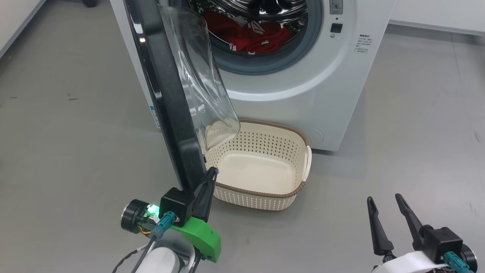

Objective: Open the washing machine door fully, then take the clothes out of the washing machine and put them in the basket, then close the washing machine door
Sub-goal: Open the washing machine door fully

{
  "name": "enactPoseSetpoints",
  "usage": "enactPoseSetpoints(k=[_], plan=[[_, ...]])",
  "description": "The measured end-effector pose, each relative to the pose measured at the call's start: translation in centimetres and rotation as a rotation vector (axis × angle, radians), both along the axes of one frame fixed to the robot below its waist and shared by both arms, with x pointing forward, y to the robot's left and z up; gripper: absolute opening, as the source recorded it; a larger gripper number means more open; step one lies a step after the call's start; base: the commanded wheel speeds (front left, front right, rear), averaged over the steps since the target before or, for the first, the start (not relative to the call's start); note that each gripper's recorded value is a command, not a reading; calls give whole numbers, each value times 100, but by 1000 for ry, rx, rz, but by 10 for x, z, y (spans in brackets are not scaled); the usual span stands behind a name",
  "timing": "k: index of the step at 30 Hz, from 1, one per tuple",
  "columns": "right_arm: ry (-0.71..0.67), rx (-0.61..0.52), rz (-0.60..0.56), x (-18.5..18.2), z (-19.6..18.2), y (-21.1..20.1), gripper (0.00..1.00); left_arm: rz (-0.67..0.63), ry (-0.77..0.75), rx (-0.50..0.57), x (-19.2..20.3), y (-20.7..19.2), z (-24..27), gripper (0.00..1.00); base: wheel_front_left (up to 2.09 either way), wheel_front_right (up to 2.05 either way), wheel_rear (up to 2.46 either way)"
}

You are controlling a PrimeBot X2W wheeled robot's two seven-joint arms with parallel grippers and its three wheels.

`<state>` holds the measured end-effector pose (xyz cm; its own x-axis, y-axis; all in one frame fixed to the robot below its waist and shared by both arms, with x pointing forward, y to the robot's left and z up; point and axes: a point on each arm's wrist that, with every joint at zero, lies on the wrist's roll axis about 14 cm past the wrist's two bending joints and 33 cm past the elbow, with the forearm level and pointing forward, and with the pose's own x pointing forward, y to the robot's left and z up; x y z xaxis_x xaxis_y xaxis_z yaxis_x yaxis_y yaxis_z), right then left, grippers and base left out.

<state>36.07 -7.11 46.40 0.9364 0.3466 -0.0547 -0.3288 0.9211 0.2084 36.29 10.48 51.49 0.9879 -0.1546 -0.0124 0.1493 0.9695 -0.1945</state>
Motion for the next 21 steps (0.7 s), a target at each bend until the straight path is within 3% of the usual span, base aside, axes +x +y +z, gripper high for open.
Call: enactPoseSetpoints(k=[21], plan=[[1,-9,61,13,-4,19,100,103,-11,-12,-9,28,-1,0,0,0,0]])
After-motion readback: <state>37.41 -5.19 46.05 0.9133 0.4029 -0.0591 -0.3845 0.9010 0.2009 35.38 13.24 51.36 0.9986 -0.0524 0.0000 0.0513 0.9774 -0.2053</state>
